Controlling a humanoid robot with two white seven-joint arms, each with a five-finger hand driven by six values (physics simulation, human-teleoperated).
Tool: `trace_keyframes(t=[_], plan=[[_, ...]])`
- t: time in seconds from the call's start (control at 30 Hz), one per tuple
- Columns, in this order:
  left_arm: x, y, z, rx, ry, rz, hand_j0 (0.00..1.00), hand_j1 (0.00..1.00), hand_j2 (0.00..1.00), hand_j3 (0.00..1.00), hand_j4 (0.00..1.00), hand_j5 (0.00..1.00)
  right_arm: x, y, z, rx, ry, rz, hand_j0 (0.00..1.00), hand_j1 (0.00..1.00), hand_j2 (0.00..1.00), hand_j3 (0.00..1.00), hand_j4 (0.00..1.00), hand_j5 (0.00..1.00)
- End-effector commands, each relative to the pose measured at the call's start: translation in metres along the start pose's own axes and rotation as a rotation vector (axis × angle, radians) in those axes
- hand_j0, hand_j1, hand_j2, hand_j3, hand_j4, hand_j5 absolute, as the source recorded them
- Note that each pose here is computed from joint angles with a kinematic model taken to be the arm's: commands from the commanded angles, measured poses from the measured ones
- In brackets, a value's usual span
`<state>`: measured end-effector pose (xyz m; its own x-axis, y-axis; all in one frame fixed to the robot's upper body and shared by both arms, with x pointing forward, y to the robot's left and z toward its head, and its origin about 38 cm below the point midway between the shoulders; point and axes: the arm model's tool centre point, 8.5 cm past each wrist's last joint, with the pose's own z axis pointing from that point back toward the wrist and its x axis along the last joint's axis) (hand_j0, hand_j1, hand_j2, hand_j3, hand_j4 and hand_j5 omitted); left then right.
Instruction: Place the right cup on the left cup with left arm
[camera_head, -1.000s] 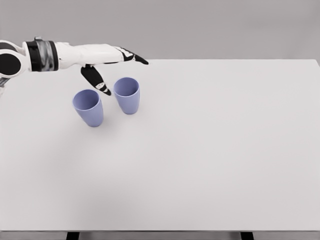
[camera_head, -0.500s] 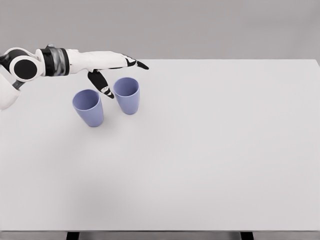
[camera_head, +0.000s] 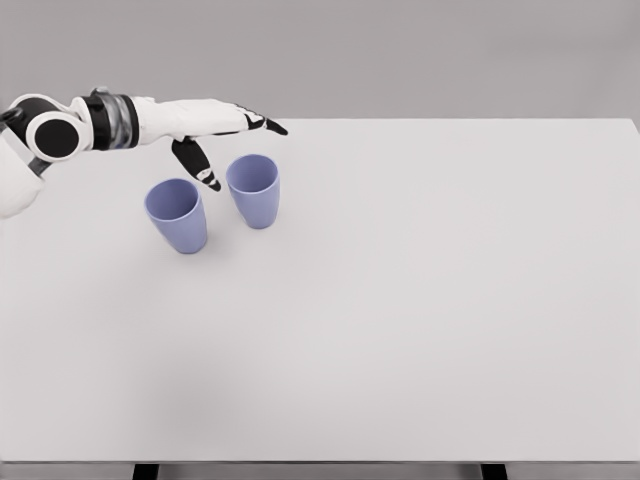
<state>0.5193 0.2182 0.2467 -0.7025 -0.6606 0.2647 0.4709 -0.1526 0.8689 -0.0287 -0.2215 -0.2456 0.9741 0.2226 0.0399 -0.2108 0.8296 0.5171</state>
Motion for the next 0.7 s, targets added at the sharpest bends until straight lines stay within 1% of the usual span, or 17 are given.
trace_keyframes(t=[0.0,0.07,0.3,0.47,0.5,0.67], plan=[[0.0,0.0,-0.003,-0.004,0.007,-0.009,1.0,1.0,1.0,1.0,1.0,1.0,0.0,0.0,0.0,0.001,0.0,0.001,1.0,1.0,1.0,1.0,1.0,1.0],[0.006,-0.003,-0.011,-0.009,-0.008,-0.01,1.0,1.0,1.0,1.0,1.0,1.0,0.0,0.0,0.0,0.001,0.0,0.001,1.0,1.0,1.0,1.0,1.0,1.0],[0.004,-0.007,-0.011,-0.011,-0.007,-0.004,1.0,1.0,1.0,1.0,1.0,1.0,0.0,0.0,0.0,0.001,0.0,0.001,1.0,1.0,1.0,1.0,1.0,1.0],[0.005,-0.006,-0.011,-0.011,-0.006,-0.006,1.0,1.0,1.0,1.0,1.0,1.0,0.0,0.0,0.0,0.001,0.0,0.001,1.0,1.0,1.0,1.0,1.0,1.0],[0.005,-0.013,-0.014,-0.036,-0.001,-0.019,1.0,1.0,1.0,1.0,1.0,1.0,0.0,0.0,0.0,0.001,0.0,0.001,1.0,1.0,1.0,1.0,1.0,1.0],[0.005,-0.015,-0.015,-0.043,-0.001,-0.02,1.0,1.0,1.0,1.0,1.0,1.0,0.0,0.0,0.0,0.001,0.0,0.001,1.0,1.0,1.0,1.0,1.0,1.0]])
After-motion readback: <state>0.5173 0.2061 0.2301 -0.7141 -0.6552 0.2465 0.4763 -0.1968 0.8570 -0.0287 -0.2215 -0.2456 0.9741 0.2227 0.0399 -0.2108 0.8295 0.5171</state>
